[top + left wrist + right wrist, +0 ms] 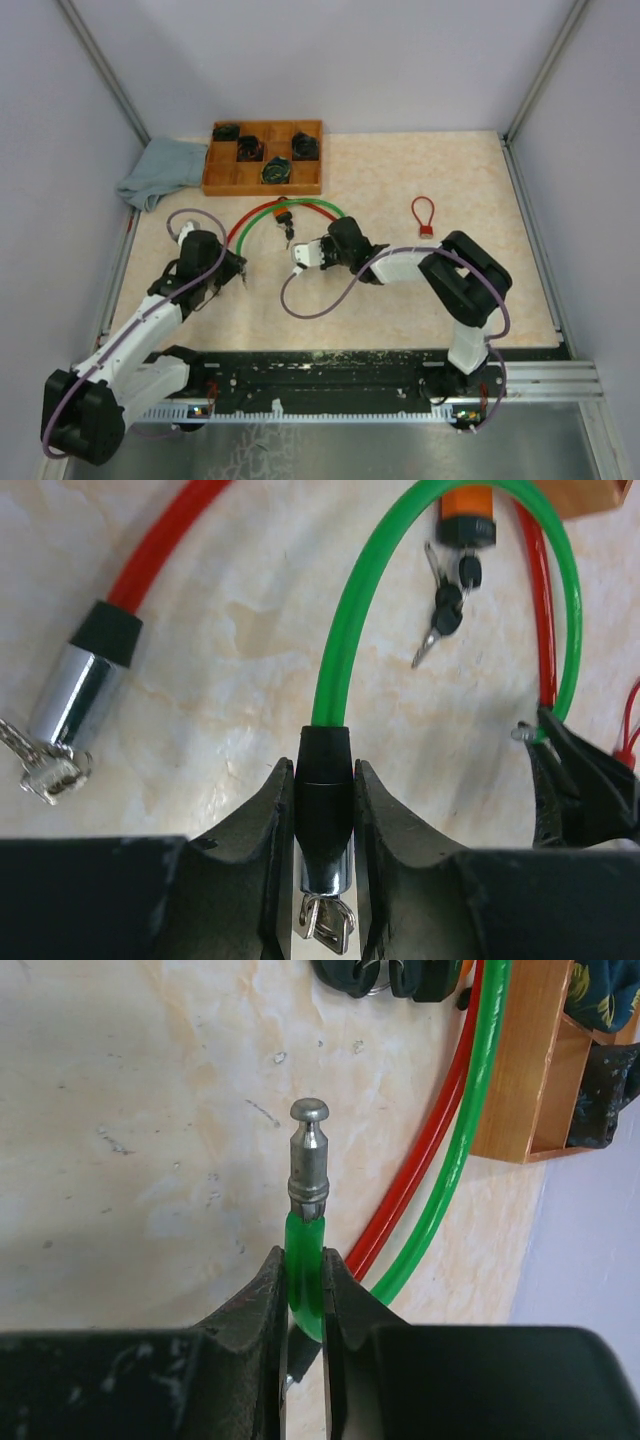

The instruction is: Unlock with the key

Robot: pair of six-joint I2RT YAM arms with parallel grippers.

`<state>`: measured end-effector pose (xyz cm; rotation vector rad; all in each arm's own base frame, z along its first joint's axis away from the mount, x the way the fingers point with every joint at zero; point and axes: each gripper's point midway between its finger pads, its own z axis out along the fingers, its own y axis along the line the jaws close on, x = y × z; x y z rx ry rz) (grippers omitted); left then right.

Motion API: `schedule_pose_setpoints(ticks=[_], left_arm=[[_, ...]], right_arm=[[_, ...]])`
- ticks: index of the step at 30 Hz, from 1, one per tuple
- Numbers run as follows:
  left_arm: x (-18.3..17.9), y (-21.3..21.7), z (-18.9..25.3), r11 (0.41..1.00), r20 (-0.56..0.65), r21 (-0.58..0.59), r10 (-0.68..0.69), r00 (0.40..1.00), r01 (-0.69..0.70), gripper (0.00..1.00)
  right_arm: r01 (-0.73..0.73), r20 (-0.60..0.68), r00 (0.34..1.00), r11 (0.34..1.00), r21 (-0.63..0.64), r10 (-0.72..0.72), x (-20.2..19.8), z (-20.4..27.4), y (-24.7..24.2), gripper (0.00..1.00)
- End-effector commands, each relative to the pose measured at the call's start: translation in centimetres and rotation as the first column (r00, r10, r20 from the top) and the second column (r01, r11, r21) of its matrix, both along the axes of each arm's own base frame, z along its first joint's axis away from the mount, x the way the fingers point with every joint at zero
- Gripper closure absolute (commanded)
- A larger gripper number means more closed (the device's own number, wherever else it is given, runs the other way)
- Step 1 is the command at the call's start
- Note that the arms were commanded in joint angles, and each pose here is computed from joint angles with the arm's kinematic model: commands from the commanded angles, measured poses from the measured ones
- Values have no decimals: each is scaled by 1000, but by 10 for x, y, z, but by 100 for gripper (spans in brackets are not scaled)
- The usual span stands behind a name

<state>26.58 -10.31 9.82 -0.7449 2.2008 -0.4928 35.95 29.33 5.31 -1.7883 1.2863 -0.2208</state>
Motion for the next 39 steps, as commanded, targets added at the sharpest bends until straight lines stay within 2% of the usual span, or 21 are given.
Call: schedule_pose_setpoints(ticks=[1,6,10,15,17,20,23,27,30,33,35,36,39], left_arm=[[21,35,5,986,91,62,149,985,-155,100],[26,46,5,976,134,79,189,973,-201,98],[23,59,-18,960,72,133,239,968,-247,89],[23,65,-27,952,41,151,262,964,-265,73],[24,65,-23,952,45,150,262,964,-266,58],[24,68,-13,949,66,156,268,961,-275,35],[21,74,1,940,101,161,286,953,-300,23],[18,73,13,950,166,147,253,953,-277,17],[19,61,23,967,206,153,169,964,-203,14],[20,41,29,982,244,161,56,968,-97,11],[20,31,29,986,259,161,8,966,-51,4],[20,27,30,987,270,161,-15,963,-30,1],[20,13,34,986,294,164,-83,952,35,0]], right_arm=[[132,83,988,991,-12,-131,41,19,-16,84],[188,33,981,982,33,-189,28,24,-27,63],[254,-18,967,964,82,-254,12,32,-43,56],[369,-125,929,898,239,-348,-11,69,-56,45],[418,-176,908,856,304,-381,-17,80,-61,41],[536,-290,844,735,416,-452,-18,97,-72,36],[665,-414,747,589,459,-521,-11,105,-93,33],[824,-556,563,365,434,-611,7,103,-131,33],[895,-622,436,240,377,-651,16,93,-154,33],[935,-650,328,136,328,-685,22,81,-180,33],[948,-678,272,71,310,-683,27,74,-195,32],[954,-693,251,50,296,-676,28,70,-201,32],[965,-715,180,-18,261,-676,35,59,-221,32]])
